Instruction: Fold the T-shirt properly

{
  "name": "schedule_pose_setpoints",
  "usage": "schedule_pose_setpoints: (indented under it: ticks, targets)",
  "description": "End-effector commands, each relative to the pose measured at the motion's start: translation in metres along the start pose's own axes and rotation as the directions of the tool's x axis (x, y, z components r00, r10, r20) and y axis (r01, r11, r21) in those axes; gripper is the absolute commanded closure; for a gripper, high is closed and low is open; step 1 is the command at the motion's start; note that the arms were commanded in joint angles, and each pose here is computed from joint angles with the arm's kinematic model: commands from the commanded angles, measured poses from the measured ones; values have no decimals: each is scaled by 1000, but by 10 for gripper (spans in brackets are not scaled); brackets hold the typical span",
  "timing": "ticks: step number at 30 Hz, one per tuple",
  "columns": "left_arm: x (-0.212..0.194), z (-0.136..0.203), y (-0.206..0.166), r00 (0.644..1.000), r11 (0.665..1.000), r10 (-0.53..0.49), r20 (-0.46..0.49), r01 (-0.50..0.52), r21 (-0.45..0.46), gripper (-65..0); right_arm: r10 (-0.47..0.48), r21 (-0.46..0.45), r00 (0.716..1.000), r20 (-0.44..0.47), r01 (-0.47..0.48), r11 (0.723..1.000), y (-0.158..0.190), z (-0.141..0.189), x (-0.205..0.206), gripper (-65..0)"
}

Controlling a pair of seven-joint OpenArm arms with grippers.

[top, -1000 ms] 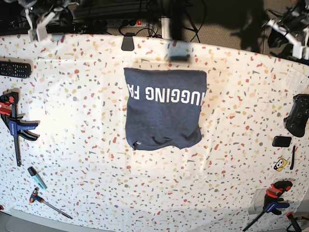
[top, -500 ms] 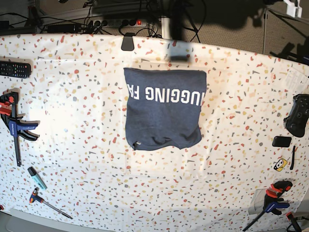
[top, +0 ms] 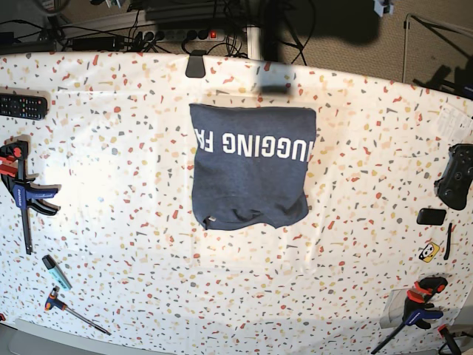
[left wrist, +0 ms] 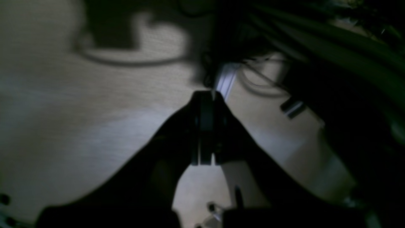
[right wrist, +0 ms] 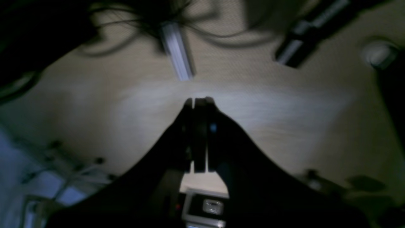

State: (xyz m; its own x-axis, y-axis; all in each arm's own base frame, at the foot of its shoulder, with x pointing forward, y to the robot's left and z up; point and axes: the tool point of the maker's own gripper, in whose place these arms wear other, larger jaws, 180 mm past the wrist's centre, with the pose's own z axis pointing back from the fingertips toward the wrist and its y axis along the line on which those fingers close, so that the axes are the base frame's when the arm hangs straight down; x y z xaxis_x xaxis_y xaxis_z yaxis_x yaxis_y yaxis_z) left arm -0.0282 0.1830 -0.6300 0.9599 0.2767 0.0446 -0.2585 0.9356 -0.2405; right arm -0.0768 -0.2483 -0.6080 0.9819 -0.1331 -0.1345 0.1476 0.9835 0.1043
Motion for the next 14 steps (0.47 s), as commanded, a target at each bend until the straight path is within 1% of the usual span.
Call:
schedule_pose_setpoints:
  ticks: [1, 4, 7, 10, 12, 14]
  targets:
    - [-1, -4, -3, 1000, 1000, -6, -6, 6, 6, 0, 16, -24, 1000, -9, -16, 1000, -4, -2, 4, 0]
    - [8, -20, -29, 1000, 1000, -10, -5, 9, -11, 0, 37, -49, 999, -35, -38, 998, 2, -13, 17, 0]
    - [19, -29, -46, 1000, 1000, -7, -5, 7, -24, 0, 65, -41, 997, -34, -66, 997, 13, -20, 33, 0]
    - [27, -33, -46, 1000, 1000, 6, -2, -6, -3, 0, 85, -36, 996, -32, -86, 996, 20, -23, 44, 0]
    - [27, -34, -44, 1000, 1000, 8, -11, -8, 16, 0, 87, -35, 996, -30, -88, 995, 22, -24, 48, 0]
    - [26, -34, -44, 1000, 1000, 7, -16, -6, 17, 0, 87, -35, 996, -26, -88, 996, 22, -24, 49, 0]
